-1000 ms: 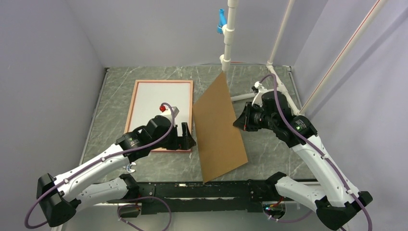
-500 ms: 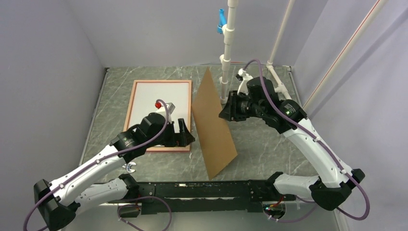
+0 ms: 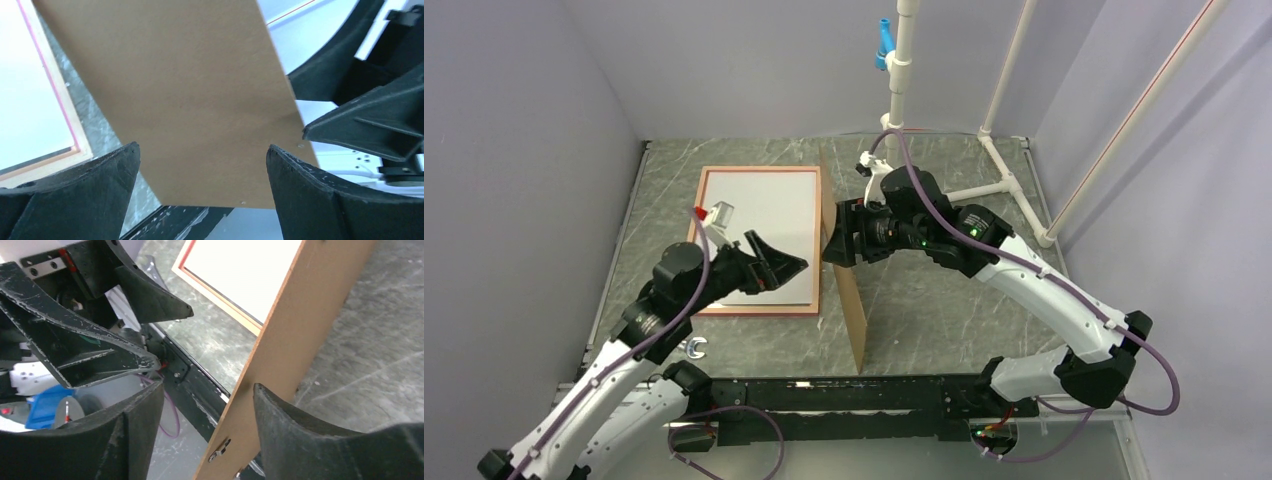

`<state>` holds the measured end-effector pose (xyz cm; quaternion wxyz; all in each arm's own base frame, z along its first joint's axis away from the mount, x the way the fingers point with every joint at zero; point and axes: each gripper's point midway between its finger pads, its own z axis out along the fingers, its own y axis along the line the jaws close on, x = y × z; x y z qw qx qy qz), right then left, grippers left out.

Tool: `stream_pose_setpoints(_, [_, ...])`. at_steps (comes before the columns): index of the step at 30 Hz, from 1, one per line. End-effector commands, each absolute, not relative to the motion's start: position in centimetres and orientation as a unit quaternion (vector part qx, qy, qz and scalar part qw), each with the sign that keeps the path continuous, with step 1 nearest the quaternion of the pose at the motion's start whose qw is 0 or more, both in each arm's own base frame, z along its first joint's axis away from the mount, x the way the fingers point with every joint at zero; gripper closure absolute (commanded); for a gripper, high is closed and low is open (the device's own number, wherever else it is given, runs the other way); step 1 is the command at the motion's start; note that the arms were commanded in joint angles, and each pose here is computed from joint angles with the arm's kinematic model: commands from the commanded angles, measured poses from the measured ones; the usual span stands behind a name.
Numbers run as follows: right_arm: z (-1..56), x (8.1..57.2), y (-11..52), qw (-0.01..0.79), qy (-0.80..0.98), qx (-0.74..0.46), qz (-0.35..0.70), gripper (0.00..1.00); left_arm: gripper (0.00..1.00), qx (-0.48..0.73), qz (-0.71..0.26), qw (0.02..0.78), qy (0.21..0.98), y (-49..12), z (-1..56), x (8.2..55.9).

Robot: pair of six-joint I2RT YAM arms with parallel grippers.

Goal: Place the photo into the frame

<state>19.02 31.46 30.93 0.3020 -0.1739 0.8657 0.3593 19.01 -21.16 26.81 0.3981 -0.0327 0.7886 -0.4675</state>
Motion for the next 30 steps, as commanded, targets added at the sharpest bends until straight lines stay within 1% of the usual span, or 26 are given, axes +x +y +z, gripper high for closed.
stream_pose_setpoints(1, [34.6,18.7,32.9,0.335,0.821,-0.175,0.427,0.29,0.01,-0.023,-0.551,0.416,0.723,-21.3,30.6,18.0])
stream_pose_setpoints(3, [35.0,18.2,33.2,0.334,0.812,-0.178,0.445,0.25,0.01,-0.018,-0.567,0.406,0.717,-21.7,30.6,17.9])
stream_pose_setpoints(5, [35.2,17.9,33.4,0.330,0.807,-0.182,0.455,0.23,0.01,-0.013,-0.580,0.400,0.710,-22.0,30.9,17.7])
stream_pose_setpoints(9, [34.8,17.2,34.1,0.311,0.801,-0.193,0.473,0.21,0.01,-0.004,-0.586,0.407,0.700,-21.9,31.8,17.4])
stream_pose_setpoints(13, [34.8,16.5,34.7,0.300,0.792,-0.205,0.491,0.21,0.01,-0.005,-0.577,0.408,0.708,-21.7,31.6,17.4])
stream_pose_setpoints(18, [35.1,16.6,34.0,0.315,0.791,-0.196,0.487,0.17,0.01,-0.015,-0.561,0.395,0.728,-21.8,29.9,18.0])
stream_pose_setpoints(22, [34.4,17.1,32.5,0.333,0.804,-0.178,0.459,0.15,0.01,-0.056,-0.502,0.374,0.778,-20.9,25.9,19.2])
stream_pose_setpoints(24, [33.8,17.1,32.1,0.333,0.811,-0.172,0.449,0.15,0.07,-0.080,-0.466,0.368,0.801,-20.0,24.0,19.6])
stream_pose_setpoints(27, [33.0,17.1,31.7,0.329,0.818,-0.166,0.441,0.15,0.21,-0.099,-0.427,0.374,0.817,-18.7,22.6,19.9])
stream_pose_setpoints(30, [32.2,17.1,31.4,0.327,0.823,-0.162,0.435,0.15,0.34,-0.094,-0.421,0.381,0.818,-18.4,22.4,20.0])
